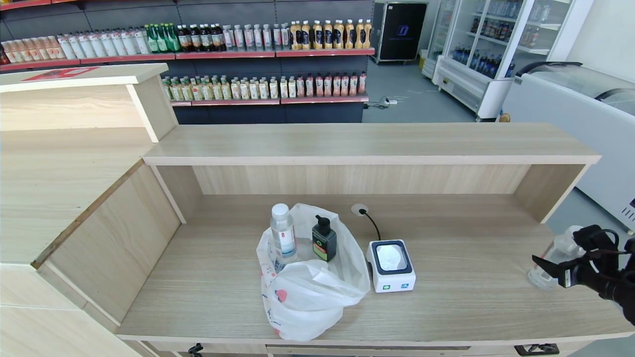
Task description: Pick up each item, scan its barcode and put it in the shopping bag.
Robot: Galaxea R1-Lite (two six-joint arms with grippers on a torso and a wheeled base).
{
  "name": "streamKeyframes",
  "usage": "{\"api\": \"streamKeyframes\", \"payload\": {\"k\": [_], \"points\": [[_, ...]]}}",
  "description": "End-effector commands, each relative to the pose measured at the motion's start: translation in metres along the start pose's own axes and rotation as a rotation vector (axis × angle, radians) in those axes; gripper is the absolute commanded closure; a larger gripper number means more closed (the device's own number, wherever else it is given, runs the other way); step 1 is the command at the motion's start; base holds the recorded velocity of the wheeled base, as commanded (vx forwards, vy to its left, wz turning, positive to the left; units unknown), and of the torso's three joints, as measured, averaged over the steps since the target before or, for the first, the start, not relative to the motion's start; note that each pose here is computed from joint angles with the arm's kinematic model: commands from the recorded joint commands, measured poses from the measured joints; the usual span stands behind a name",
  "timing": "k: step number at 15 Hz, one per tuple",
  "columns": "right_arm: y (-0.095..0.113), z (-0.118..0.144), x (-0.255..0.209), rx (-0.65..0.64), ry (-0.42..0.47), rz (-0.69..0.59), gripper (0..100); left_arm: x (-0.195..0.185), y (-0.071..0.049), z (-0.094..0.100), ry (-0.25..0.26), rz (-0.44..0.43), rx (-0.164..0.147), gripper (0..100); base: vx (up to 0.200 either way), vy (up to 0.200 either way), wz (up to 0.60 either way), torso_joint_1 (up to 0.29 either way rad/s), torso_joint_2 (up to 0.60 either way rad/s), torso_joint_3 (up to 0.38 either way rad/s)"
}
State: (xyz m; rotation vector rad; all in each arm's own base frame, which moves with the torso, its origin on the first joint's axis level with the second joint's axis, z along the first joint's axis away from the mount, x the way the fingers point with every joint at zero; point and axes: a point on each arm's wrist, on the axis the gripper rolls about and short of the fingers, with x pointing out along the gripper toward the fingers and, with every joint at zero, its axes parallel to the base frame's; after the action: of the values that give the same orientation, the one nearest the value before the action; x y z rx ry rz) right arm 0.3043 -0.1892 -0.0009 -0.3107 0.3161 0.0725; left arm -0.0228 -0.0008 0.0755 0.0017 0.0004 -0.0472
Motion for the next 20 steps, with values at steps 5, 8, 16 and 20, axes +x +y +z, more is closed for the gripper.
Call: {"api": "streamKeyframes", "payload": {"k": [5, 8, 16, 20], "points": [[-0.004, -0.001, 0.006, -0.021, -0.03, -0.022, 100, 0.0, 0.0, 0.0, 0.001, 0.0, 0.0, 0, 0.0, 0.0, 0.0, 0.0, 0.0, 0.0], [-0.009, 0.002, 0.008, 0.028, -0.045, -0.033, 100, 0.0, 0.0, 0.0, 0.001, 0.0, 0.0, 0, 0.0, 0.0, 0.0, 0.0, 0.0, 0.0], [0.012, 0.126, -0.058, 0.373, -0.144, 0.133, 100, 0.0, 0.0, 0.0, 0.001, 0.0, 0.0, 0, 0.0, 0.0, 0.0, 0.0, 0.0, 0.0], [0.055, 0.209, -0.121, 0.427, -0.27, 0.364, 100, 0.0, 0.0, 0.0, 0.001, 0.0, 0.0, 0, 0.0, 0.0, 0.0, 0.0, 0.0, 0.0]]}}
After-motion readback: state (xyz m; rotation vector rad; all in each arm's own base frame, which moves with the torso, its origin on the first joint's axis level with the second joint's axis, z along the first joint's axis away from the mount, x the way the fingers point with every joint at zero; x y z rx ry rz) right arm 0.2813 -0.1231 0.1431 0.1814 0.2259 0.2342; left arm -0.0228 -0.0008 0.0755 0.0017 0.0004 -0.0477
